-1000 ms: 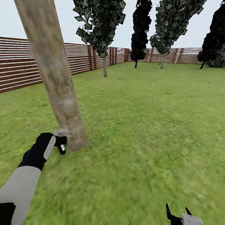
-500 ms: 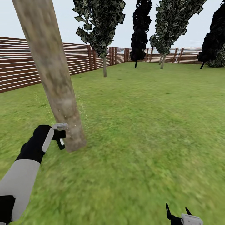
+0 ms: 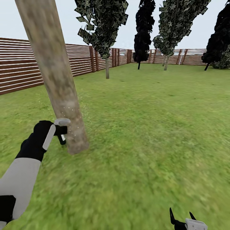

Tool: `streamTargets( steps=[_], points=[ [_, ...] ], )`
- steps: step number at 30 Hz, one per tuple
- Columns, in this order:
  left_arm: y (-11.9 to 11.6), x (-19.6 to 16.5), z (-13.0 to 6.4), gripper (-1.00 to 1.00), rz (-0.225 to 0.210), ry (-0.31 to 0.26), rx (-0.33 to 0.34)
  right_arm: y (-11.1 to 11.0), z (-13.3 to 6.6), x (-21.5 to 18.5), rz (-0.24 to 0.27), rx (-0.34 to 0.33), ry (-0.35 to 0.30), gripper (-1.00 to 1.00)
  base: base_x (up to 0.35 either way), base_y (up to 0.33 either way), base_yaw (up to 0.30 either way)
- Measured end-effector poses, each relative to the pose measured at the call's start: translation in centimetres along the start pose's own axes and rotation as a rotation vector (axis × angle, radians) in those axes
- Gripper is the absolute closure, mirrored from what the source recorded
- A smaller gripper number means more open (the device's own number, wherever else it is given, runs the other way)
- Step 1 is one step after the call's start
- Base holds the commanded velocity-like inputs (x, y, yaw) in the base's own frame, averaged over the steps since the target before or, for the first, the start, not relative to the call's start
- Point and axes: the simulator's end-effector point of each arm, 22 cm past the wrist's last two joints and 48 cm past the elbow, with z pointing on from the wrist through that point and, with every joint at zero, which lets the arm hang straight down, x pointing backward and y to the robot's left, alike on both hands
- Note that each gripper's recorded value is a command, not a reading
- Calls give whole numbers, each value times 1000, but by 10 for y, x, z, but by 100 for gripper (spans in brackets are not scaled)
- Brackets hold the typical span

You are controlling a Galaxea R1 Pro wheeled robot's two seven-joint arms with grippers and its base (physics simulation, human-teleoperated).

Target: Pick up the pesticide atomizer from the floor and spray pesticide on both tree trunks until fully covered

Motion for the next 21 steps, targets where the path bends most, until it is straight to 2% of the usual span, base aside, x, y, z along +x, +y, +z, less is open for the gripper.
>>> streamTargets(
  steps=[1,3,4,13,15,18,21],
  points=[
    [6,-2,-1,100,-17,-3,-4,0,0,0,0,0,0,-100,0,0,0],
    [38,-6,-3,100,-52,-8,-43,0,0,0,0,0,0,-100,0,0,0],
    [43,-4,-2,100,-58,-6,-45,0,0,0,0,0,0,-100,0,0,0],
    [19,-6,-3,100,-19,-8,-19,0,0,0,0,0,0,-100,-81,16,0],
    [24,-29,-13,100,-16,-52,-28,0,0,0,0,0,0,-100,0,0,0],
    [30,-34,-16,100,-21,-59,-35,0,0,0,0,0,0,-100,0,0,0],
    [18,-26,-13,100,-5,-49,-23,0,0,0,0,0,0,-100,0,0,0]
  ],
)
